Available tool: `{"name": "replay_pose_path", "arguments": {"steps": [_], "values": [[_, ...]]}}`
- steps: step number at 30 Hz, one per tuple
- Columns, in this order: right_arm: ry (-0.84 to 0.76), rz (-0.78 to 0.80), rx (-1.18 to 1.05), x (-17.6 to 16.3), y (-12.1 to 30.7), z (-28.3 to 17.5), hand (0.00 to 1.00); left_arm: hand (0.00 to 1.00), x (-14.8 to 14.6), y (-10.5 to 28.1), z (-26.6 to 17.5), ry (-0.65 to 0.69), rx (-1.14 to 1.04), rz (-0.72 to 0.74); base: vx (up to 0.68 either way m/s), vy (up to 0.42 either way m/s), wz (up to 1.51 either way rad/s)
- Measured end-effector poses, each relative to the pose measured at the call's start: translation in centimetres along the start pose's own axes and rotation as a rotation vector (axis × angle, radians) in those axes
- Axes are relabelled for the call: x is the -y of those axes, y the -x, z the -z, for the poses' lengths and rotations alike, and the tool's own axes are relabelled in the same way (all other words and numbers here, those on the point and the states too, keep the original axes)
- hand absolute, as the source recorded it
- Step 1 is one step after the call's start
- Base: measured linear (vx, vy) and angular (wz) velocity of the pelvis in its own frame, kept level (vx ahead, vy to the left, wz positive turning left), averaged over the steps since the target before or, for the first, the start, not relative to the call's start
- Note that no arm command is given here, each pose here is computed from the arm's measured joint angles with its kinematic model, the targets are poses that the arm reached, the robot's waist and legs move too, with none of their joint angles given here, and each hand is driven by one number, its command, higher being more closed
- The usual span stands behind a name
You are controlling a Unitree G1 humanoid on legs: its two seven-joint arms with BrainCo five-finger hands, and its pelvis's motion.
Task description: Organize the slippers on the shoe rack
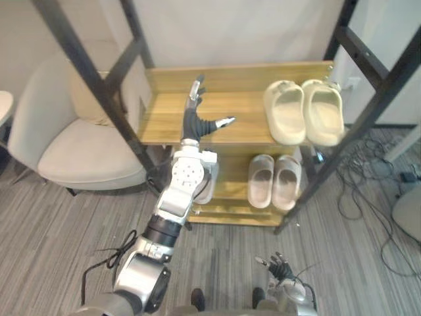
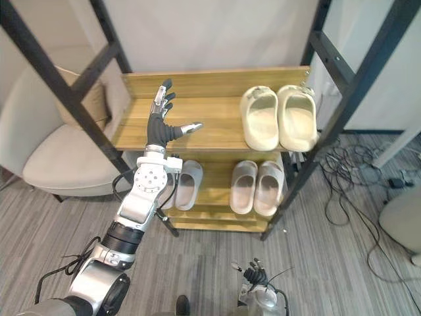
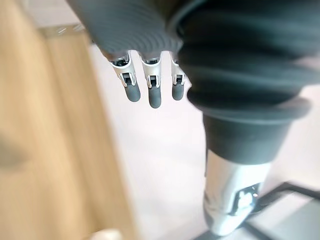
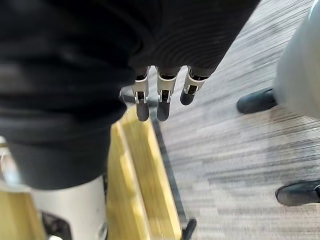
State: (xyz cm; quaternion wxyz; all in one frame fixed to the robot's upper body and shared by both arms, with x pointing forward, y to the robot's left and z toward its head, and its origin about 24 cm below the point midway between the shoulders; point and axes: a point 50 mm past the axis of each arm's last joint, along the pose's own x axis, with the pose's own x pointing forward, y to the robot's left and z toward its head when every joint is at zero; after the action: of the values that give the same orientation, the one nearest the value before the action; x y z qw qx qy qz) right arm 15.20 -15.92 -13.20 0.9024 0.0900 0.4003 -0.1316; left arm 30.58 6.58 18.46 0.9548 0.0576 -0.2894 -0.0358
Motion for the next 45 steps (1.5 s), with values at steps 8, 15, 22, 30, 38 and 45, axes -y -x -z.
{"name": "replay_pose_path", "arguments": {"steps": [8,15,22,30,38,45], "values": [[0.047,-0.070,-0.008,-1.8,0.2,0.4,0.00,0.00,1.6,6.1,0.3,0.240,-0.046,0.181,0.01,-0.004,0.23],[0.109,-0.104,-0.063,-1.8,0.6,2.0,0.00,0.00,0.8,12.9,5.4,0.329,-0.378,0.189,-0.01,-0.004,0.10],[0.188,-0.095,-0.163,-0.4,0.9,4.3,0.00,0.00,-1.8,24.3,15.2,0.127,-1.026,0.157,0.00,-0.018,0.21],[0.250,-0.065,-0.211,1.7,0.9,5.1,0.00,0.00,-6.2,35.8,17.5,-0.119,-1.533,0.120,0.01,-0.009,0.08],[0.263,-0.048,-0.223,2.0,1.0,5.3,0.00,0.00,-7.7,36.8,17.6,-0.127,-1.591,-0.020,0.00,-0.004,0.01],[0.276,-0.016,-0.233,2.5,0.7,5.2,0.00,0.00,-8.8,37.5,17.5,-0.142,-1.636,-0.088,0.05,-0.016,-0.04]]}}
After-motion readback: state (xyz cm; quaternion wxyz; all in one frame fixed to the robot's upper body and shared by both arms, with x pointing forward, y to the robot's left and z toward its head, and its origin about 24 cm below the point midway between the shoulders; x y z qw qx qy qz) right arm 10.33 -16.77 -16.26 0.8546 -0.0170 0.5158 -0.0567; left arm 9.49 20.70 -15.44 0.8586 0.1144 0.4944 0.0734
